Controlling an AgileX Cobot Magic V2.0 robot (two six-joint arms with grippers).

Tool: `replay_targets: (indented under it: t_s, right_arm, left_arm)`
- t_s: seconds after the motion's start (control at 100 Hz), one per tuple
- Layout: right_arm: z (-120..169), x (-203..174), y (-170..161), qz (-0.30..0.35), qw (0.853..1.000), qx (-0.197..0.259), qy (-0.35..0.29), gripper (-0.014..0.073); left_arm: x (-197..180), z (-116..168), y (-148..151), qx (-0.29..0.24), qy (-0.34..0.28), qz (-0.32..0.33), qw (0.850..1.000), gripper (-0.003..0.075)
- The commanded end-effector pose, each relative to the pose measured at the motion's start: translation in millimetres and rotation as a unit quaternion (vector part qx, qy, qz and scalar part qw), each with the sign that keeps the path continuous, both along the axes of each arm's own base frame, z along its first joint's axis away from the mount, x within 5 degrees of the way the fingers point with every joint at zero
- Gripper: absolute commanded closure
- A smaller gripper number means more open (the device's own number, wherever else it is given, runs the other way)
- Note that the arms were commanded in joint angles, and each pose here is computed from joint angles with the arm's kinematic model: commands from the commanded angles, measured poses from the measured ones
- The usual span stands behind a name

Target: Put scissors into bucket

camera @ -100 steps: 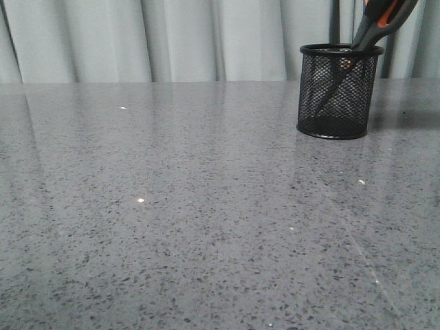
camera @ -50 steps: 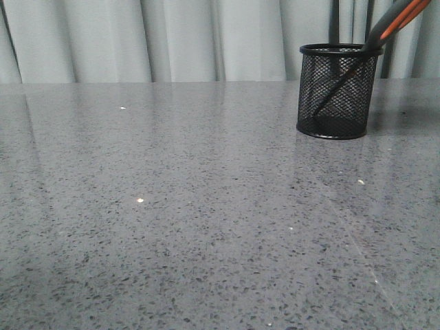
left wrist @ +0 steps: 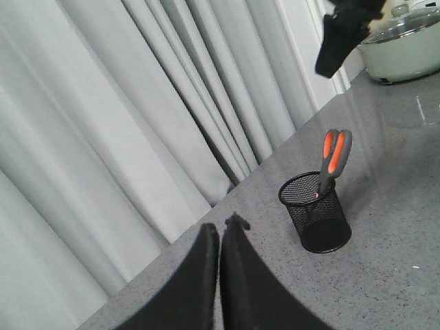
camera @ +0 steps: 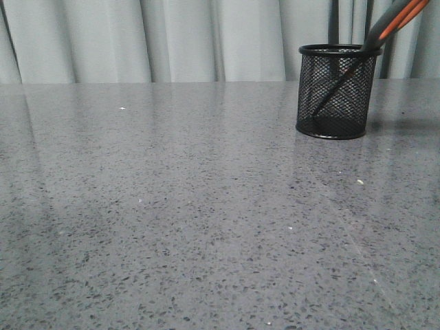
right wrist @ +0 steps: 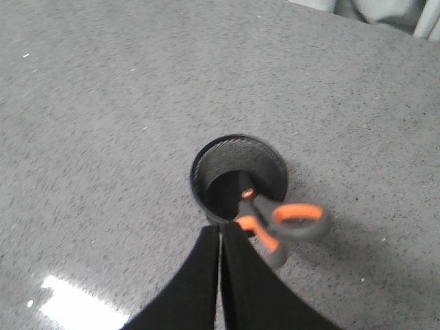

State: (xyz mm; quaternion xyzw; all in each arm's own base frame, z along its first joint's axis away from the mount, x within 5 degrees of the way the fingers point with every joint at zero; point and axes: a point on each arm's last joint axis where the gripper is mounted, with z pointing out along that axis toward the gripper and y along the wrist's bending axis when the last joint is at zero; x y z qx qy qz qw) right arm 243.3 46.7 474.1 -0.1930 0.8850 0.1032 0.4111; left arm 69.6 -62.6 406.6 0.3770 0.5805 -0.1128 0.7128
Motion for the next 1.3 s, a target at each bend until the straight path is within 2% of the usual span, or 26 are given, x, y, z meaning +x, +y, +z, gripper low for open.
replay_targets:
  t_s: [0.0, 0.09, 0.18, 0.22, 0.33, 0.4, 0.54, 0.6, 0.89, 1.29]
  right_arm:
    - [11, -49, -2, -0.003, 0.993, 0.018, -0.112, 0.064]
    - [-4, -91, -10, -0.032, 0.979, 0.035, -0.199, 0.0641]
    - [-39, -121, -17, -0.055, 0.966, 0.043, -0.247, 0.0641]
    - [-61, -137, -20, -0.064, 0.962, 0.046, -0.262, 0.0641]
    - [-97, -168, -26, -0.079, 0.948, 0.044, -0.304, 0.0641]
    - [-113, -187, -30, -0.088, 0.933, 0.047, -0.345, 0.0641]
    - [-124, -213, -38, -0.112, 0.885, 0.068, -0.448, 0.0641]
    - [-127, -217, -39, -0.116, 0.875, 0.072, -0.464, 0.0641]
    - [-133, -217, -37, -0.106, 0.886, 0.07, -0.446, 0.0641]
    - [-133, -217, -37, -0.106, 0.886, 0.07, -0.445, 0.0641]
  left_arm:
    - [1, -12, 0, -0.07, -0.055, 0.001, 0.996, 0.074]
    - [5, -42, -1, -0.118, -0.049, 0.005, 0.992, 0.074]
    - [9, -65, 0, -0.158, -0.029, 0.017, 0.987, 0.074]
    - [10, -73, 0, -0.158, -0.025, 0.021, 0.987, 0.074]
    - [12, -88, -1, -0.147, -0.013, 0.025, 0.989, 0.074]
    - [12, -94, -1, -0.142, -0.008, 0.026, 0.99, 0.074]
    - [13, -97, -2, -0.139, -0.005, 0.026, 0.99, 0.074]
    - [13, -97, -2, -0.139, -0.005, 0.026, 0.99, 0.074]
    - [13, -97, -2, -0.139, -0.005, 0.026, 0.99, 0.074]
    - [13, -97, -2, -0.139, -0.005, 0.026, 0.99, 0.074]
